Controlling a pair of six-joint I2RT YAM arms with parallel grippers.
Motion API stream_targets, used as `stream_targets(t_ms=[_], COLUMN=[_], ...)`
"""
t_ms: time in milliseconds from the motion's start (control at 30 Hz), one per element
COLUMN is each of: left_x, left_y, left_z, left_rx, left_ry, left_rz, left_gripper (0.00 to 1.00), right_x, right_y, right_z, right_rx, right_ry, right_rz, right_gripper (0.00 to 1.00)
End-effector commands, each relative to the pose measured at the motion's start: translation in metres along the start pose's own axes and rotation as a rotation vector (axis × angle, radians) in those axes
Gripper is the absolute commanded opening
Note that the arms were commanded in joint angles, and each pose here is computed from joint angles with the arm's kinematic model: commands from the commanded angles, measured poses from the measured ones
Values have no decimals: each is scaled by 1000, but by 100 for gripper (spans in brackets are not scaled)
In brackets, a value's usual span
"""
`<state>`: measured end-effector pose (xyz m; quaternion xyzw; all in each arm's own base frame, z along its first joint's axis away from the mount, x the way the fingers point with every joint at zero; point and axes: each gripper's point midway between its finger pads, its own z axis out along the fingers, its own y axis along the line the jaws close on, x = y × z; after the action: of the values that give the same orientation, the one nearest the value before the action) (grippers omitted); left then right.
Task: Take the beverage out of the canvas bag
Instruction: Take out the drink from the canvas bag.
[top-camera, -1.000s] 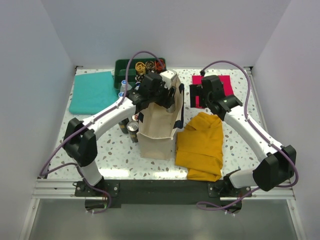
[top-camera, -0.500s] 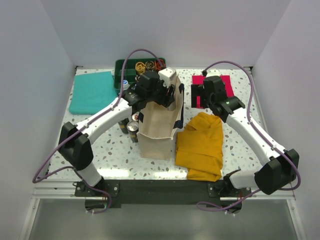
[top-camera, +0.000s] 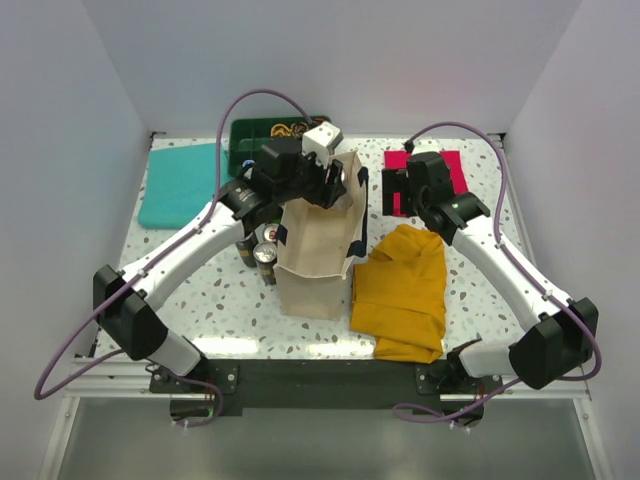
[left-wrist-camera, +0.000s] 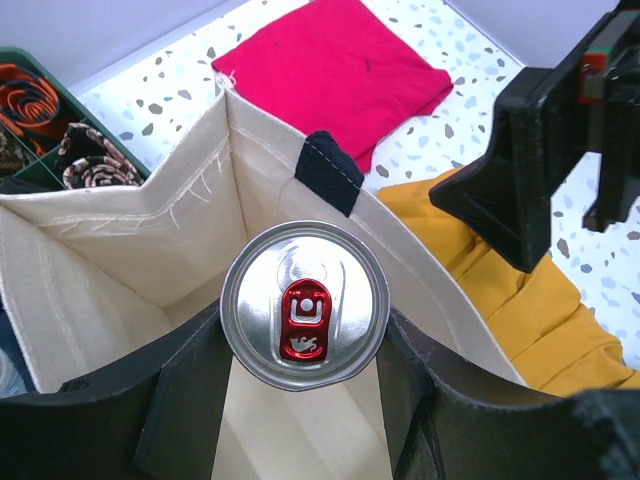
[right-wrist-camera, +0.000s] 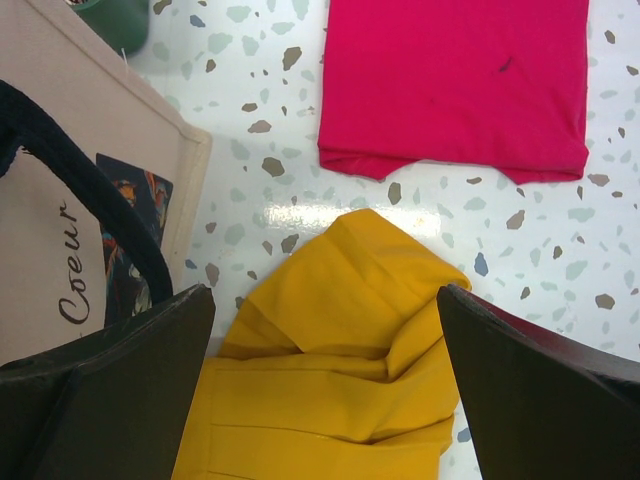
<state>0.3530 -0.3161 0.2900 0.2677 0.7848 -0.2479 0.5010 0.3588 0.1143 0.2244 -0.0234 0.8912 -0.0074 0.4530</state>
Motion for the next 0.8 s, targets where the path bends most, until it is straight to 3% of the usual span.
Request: stream_targets(t_ms=[0,767], left_x=[-57,-104], left_y=[-8,-15], left_z=[-34,-139], left_rx=[12,-7], left_ry=[-193,-476], left_rz=[34,49], left_gripper=[0,0], right_x=[-9,-1], right_y=[0,-2], right_z=[-7,-11], right_rx=[-15,-21], right_ry=[-39,-37], right_rz=[16,29], right_gripper=[98,98])
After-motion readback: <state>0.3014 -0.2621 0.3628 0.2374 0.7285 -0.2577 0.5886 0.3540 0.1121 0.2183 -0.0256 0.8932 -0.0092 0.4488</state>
